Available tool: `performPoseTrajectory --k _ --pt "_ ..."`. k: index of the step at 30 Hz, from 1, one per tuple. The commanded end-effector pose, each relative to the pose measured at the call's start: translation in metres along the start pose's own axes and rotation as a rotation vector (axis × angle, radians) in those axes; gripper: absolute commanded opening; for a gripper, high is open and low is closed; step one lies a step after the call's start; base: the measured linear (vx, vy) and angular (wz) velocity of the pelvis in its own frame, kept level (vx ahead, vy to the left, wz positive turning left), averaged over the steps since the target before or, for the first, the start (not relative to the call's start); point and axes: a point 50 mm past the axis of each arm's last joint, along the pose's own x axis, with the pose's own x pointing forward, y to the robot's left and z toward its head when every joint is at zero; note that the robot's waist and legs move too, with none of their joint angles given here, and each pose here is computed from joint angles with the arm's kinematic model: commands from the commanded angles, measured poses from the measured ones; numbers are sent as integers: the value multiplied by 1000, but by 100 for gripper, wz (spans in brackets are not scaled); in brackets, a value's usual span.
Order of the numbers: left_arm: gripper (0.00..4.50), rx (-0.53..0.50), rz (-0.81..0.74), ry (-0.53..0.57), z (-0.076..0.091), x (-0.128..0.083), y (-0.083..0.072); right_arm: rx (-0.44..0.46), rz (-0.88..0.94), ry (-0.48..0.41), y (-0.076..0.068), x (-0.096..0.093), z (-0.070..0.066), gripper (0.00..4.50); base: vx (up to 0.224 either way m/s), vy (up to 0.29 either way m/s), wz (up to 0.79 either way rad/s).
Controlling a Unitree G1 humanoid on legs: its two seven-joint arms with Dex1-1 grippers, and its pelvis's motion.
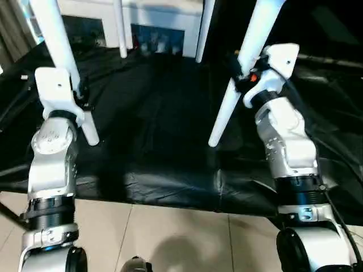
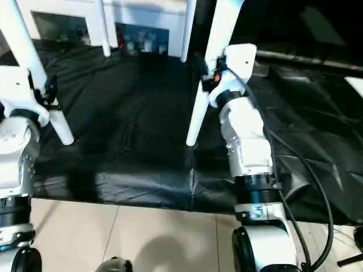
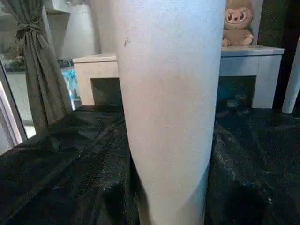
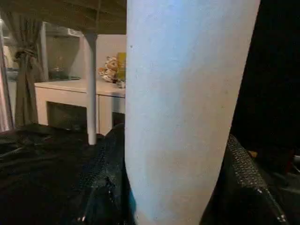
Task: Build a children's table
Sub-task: Flip table
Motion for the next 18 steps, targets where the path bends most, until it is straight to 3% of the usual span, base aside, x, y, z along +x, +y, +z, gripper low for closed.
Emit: performPoseTrajectory --k 1,4,6,9,11,14,18 --pt "242 73 -141 43 -9 -2 -22 -40 33 50 10 1 -6 177 0 0 0" --pt "257 84 -135 55 -10 -5 -18 -21 32 33 9 1 -2 247 0 0 0" --pt "284 83 -116 60 -11 -7 -13 -7 34 21 9 0 0 251 0 0 0" --pt "290 95 -87 62 -15 -11 -4 -7 24 7 10 -3 2 280 0 0 0" --pt "329 93 -81 54 -15 -12 -2 -2 19 2 10 -5 2 301 0 0 0" --pt "333 105 -75 37 -16 -20 5 29 10 -1 9 -12 2 323 0 0 0" --pt "369 120 -59 20 -19 -39 14 49 6 5 6 -36 -8 344 0 0 0"
